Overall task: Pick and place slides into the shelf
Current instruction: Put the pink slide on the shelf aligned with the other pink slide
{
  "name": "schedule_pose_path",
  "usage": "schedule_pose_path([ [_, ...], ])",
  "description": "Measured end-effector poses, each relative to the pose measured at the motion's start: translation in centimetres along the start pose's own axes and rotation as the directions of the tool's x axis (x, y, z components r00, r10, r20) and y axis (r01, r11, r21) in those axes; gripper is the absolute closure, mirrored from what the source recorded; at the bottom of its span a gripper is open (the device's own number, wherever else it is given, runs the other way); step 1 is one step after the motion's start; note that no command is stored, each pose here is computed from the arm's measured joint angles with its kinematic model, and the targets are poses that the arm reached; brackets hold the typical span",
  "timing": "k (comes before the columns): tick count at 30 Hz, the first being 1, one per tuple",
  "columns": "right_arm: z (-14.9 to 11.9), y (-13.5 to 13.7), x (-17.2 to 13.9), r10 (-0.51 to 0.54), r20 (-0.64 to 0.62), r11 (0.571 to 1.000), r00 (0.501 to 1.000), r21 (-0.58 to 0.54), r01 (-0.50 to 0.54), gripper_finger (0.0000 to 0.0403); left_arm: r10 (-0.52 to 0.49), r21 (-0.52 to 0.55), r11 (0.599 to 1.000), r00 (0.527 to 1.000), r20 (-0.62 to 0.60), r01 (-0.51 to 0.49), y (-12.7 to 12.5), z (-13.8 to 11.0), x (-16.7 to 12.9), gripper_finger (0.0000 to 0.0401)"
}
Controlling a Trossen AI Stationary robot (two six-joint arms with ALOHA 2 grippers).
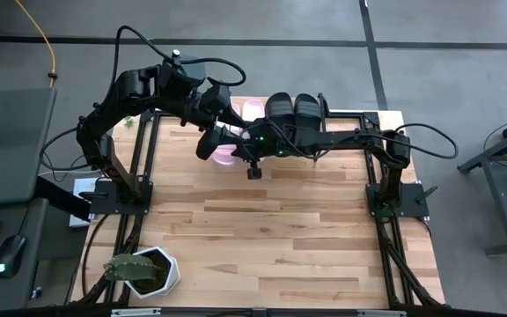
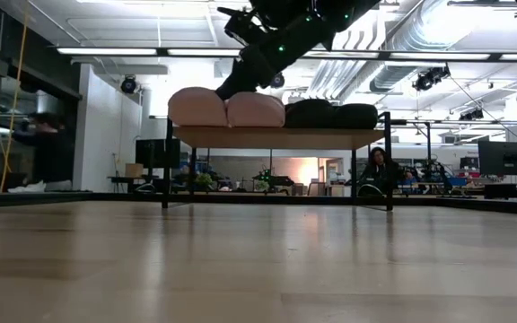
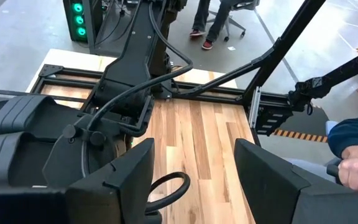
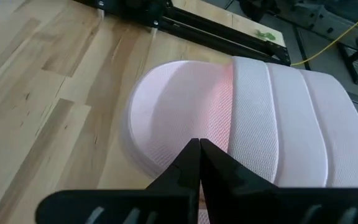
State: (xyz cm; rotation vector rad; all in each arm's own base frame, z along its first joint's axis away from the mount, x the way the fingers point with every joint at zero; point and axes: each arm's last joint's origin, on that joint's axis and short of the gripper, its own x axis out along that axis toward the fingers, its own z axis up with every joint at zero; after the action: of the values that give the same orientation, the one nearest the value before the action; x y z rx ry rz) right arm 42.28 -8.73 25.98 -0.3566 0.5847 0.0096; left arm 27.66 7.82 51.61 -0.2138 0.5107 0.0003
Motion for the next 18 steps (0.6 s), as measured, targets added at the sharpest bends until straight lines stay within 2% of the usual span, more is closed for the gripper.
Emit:
schedule_pose_path([
  [10,0.07,-0.28,-0.01,-0.080,-0.020,0.996,0.997,0.027,0.080,0.0403,0.000,0.000,1.000,1.000,-0.001,0.000,0.00,-0.01,0.00,0.0190],
  [18,0.07,-0.30,-0.01,-0.075,-0.017,0.997,0.997,0.029,0.076,0.0403,-0.001,-0.001,1.000,1.000,-0.002,0.001,0.00,-0.02,0.00,0.0190],
])
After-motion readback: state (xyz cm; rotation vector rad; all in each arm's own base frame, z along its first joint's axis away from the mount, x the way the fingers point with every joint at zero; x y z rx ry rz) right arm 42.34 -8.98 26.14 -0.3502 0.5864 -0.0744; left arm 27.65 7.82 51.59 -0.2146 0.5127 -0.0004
